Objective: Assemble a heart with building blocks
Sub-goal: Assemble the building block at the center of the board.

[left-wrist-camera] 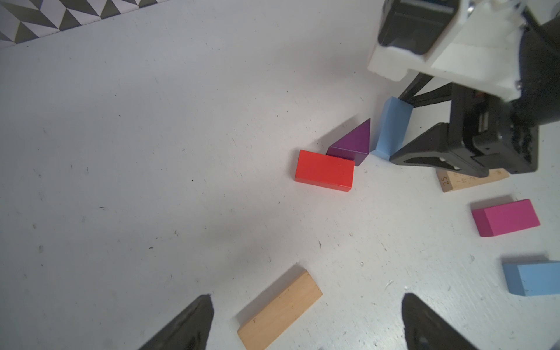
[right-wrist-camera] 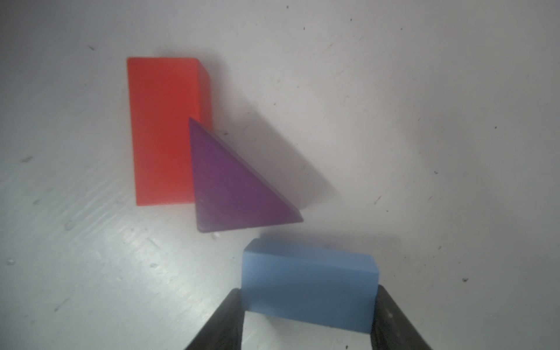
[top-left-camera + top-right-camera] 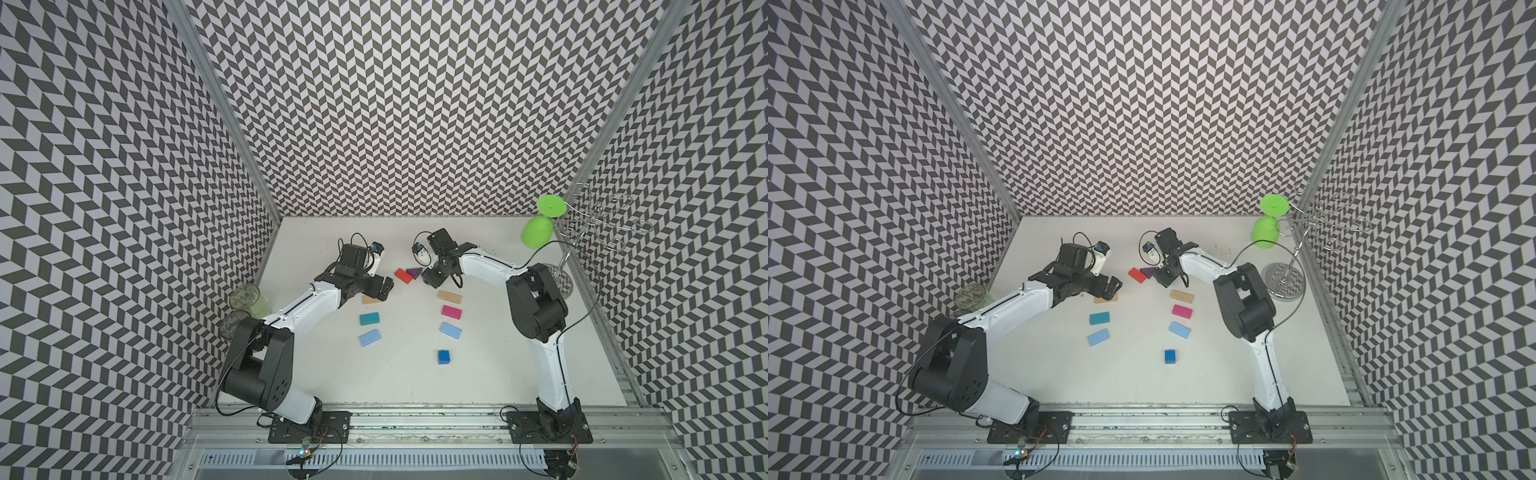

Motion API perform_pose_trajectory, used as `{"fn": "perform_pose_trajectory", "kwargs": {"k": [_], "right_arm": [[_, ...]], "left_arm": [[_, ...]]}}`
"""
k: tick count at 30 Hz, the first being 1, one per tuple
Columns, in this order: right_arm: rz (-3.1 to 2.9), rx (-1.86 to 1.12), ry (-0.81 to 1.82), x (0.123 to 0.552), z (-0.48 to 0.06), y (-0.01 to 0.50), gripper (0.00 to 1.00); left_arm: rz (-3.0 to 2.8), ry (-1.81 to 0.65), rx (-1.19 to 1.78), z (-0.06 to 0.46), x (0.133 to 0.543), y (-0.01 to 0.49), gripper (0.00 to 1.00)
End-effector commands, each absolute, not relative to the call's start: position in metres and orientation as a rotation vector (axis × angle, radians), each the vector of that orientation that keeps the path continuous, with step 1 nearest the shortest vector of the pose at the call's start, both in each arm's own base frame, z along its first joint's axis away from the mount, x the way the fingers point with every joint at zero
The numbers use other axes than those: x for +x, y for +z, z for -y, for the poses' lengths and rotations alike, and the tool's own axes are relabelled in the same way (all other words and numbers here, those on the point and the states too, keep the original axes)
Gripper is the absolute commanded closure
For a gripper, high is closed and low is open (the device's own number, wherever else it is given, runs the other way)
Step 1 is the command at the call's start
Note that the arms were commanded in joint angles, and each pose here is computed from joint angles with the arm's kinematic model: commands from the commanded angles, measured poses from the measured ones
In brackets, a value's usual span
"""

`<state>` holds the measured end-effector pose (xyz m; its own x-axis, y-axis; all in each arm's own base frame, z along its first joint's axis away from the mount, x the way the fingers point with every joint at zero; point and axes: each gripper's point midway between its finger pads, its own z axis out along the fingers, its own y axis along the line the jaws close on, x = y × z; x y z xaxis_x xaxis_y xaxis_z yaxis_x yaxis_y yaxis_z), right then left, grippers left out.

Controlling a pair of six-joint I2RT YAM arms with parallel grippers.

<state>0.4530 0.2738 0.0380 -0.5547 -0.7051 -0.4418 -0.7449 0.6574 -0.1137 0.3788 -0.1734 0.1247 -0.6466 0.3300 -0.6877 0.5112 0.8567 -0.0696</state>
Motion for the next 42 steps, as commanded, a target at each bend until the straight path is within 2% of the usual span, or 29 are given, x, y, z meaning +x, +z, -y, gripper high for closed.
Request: {"fn": "perform_pose_trajectory", "kwargs": {"k": [1, 17, 42], "right_arm": [[-2.456, -1.181, 0.151, 0.444, -0.28, 0.022, 0.79], [-2.46, -1.24, 0.214, 0.438, -0.284, 0.01, 0.79], [-2.498, -1.182, 0.198, 0.452, -0.266, 0.001, 0.8]], "left_arm": [[-2.321, -0.347, 0.594, 0.173, 0.381, 0.126, 0.01], [-2.333, -0.347, 0.589, 0.173, 0.381, 0.123, 0.01], [-2.341, -0.345, 0.587, 0.171, 0.378, 0.12, 0.01]]}}
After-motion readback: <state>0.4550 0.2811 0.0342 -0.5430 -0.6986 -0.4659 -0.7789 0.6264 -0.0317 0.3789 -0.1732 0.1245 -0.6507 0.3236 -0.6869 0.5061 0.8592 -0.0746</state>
